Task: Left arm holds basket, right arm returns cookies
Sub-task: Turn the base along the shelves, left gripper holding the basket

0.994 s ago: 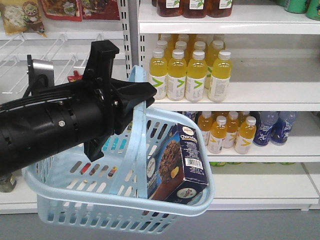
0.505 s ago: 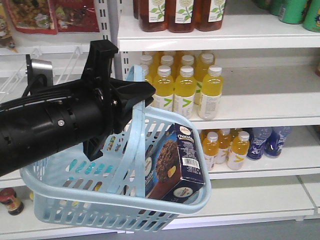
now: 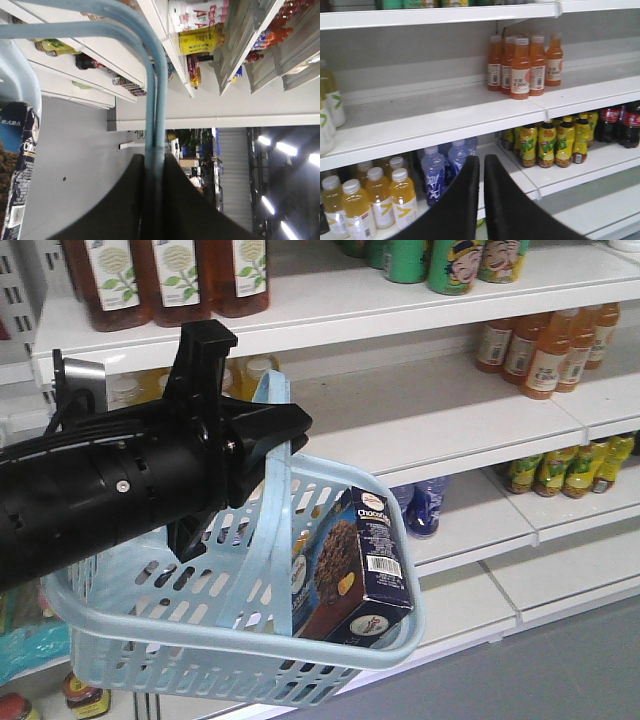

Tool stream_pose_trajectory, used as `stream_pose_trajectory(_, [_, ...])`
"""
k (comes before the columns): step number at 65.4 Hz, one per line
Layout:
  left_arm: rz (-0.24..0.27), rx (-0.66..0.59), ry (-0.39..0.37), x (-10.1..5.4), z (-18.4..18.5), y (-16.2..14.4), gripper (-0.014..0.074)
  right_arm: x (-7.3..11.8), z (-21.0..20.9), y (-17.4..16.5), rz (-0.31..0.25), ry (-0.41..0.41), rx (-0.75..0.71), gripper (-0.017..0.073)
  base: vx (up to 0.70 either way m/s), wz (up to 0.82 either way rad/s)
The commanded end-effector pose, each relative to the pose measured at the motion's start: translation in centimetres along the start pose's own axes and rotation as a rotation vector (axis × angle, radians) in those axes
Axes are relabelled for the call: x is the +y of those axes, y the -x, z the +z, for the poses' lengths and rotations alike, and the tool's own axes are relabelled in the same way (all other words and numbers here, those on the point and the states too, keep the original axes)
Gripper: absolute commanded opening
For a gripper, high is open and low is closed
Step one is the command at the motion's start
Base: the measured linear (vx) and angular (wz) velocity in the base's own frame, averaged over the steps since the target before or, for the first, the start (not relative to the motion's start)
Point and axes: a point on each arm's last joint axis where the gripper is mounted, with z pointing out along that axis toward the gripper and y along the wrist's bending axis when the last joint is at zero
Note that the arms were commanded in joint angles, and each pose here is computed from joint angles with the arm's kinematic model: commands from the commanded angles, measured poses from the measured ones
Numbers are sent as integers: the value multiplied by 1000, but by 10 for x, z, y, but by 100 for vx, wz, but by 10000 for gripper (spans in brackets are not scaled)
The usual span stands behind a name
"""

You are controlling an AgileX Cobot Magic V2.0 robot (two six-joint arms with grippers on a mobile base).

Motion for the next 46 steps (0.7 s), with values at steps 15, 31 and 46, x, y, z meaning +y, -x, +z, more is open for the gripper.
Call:
stream_pose_trajectory(15, [-37,27,-84,-23,-10,-2,-3,0,0,2,-13,7,-67,-3,7,-50])
stream_pose_trajectory(31, [-37,27,-84,-23,-10,-2,-3,0,0,2,-13,7,-67,-3,6,-49])
stream_pose_trajectory(46, [-37,27,-84,-23,-10,-2,-3,0,0,2,-13,7,-67,-3,7,-48])
